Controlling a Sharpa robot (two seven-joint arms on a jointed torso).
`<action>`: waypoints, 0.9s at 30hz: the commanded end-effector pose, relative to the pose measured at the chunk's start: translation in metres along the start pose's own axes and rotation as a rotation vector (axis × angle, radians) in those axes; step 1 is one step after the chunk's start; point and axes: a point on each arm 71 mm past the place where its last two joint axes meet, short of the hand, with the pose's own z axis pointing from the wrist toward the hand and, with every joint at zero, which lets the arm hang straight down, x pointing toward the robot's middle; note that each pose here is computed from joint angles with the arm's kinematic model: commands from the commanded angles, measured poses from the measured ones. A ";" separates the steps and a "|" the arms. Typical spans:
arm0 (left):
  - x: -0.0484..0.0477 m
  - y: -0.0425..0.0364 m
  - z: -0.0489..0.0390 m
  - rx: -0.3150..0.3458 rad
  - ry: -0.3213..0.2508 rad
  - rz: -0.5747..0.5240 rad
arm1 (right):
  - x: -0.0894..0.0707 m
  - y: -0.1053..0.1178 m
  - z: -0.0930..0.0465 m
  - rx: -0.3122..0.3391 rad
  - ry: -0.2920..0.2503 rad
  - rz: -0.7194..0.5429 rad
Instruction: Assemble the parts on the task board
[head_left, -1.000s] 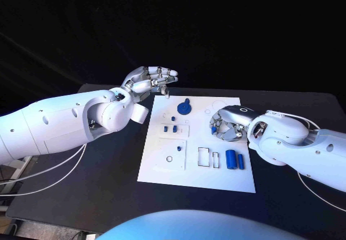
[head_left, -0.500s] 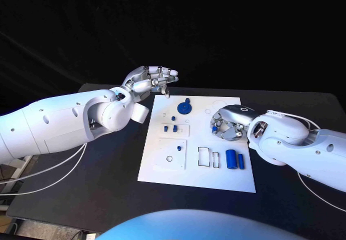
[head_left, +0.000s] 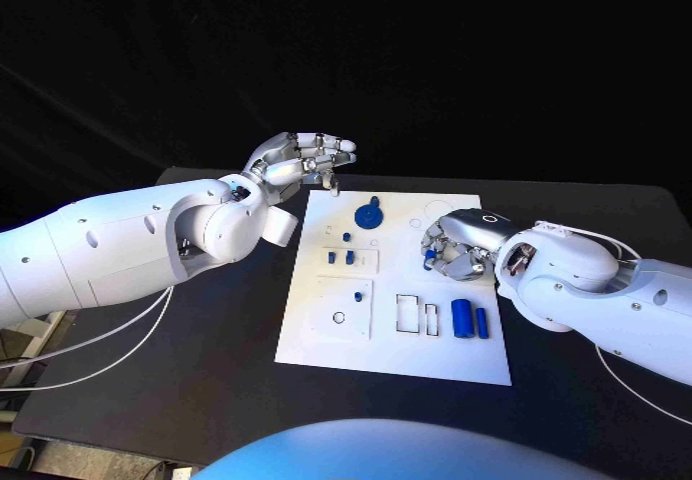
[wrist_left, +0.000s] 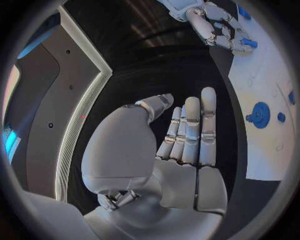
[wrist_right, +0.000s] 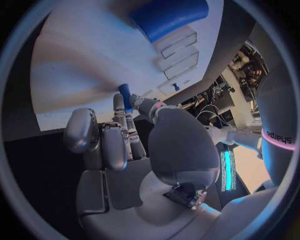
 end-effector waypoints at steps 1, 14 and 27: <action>0.0016 -0.0007 0.0006 0.006 0.017 -0.006 | -0.003 0.003 -0.001 -0.013 -0.044 -0.002; -0.0001 -0.0001 0.0015 0.005 0.011 -0.004 | -0.024 0.022 -0.019 -0.078 -0.116 0.066; 0.0015 0.0005 0.0029 0.006 0.015 -0.006 | -0.024 0.083 -0.016 -0.250 -0.128 0.131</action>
